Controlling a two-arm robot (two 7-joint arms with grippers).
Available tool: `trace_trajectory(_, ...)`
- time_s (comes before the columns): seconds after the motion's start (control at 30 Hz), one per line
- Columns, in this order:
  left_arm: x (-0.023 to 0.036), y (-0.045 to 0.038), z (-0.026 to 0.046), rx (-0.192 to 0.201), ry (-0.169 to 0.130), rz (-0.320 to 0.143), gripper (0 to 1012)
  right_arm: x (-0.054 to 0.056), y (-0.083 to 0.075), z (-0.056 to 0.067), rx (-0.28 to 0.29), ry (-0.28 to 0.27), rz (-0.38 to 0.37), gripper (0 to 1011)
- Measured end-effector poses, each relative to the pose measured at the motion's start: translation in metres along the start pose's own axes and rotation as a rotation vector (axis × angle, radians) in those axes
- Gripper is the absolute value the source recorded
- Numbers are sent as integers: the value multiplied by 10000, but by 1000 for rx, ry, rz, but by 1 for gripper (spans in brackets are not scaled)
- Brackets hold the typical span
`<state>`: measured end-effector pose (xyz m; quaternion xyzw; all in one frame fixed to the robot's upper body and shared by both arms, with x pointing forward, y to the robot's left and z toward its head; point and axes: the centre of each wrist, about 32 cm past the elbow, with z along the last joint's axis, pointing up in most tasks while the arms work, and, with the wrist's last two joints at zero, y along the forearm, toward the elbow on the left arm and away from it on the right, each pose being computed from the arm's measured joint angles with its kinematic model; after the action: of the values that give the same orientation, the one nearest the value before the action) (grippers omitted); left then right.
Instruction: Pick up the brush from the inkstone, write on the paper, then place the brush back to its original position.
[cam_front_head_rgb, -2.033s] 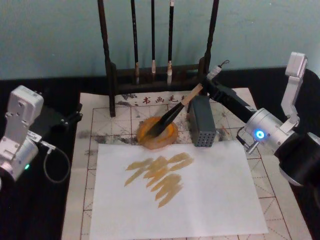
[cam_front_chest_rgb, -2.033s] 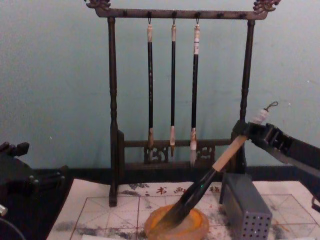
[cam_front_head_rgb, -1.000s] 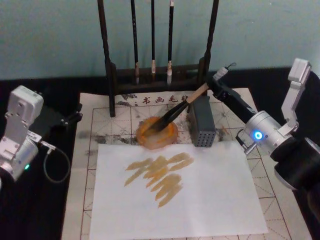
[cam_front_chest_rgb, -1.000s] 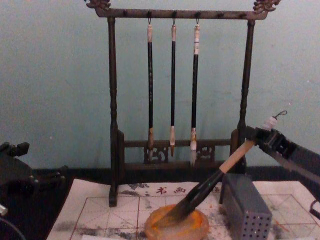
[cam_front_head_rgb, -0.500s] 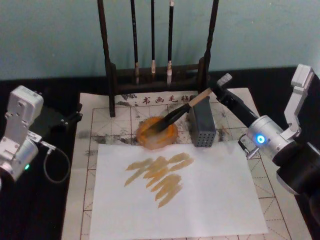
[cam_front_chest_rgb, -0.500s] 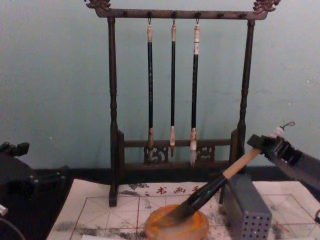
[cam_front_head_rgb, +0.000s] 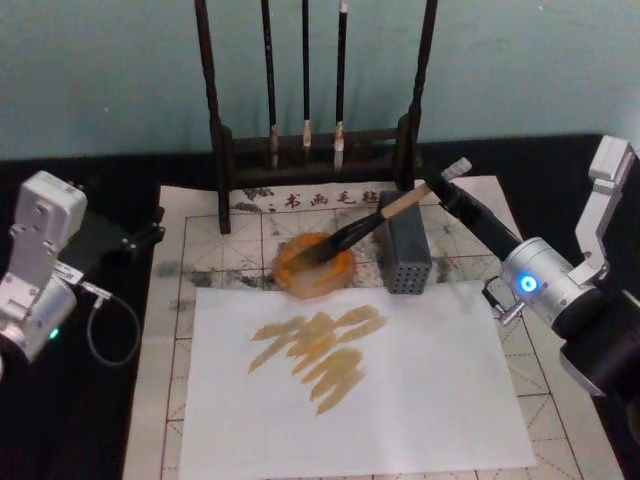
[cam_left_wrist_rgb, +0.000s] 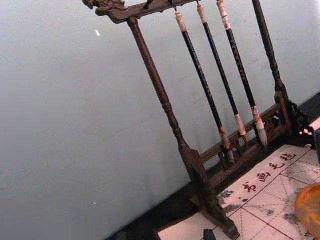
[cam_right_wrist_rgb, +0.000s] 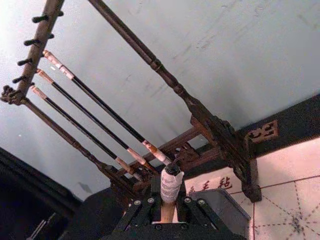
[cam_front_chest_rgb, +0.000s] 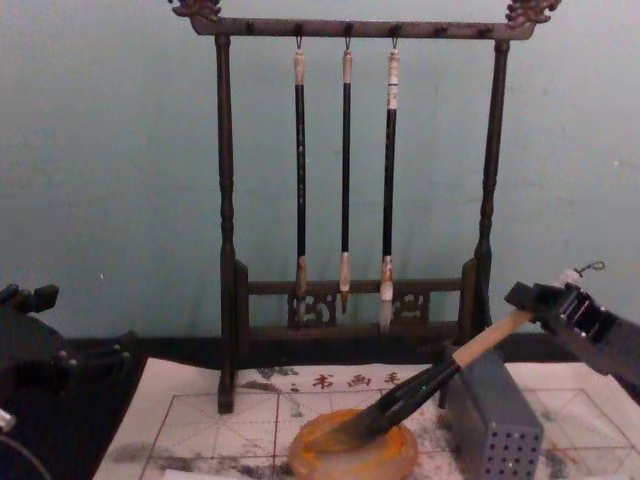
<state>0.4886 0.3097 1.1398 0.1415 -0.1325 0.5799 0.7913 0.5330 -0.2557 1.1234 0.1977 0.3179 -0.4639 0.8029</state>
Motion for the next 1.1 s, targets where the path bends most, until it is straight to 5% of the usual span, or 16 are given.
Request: trace_trajectory(1.1,0,0,0,0,0,0,1001,-3,-35,5,-9,35,-35,181)
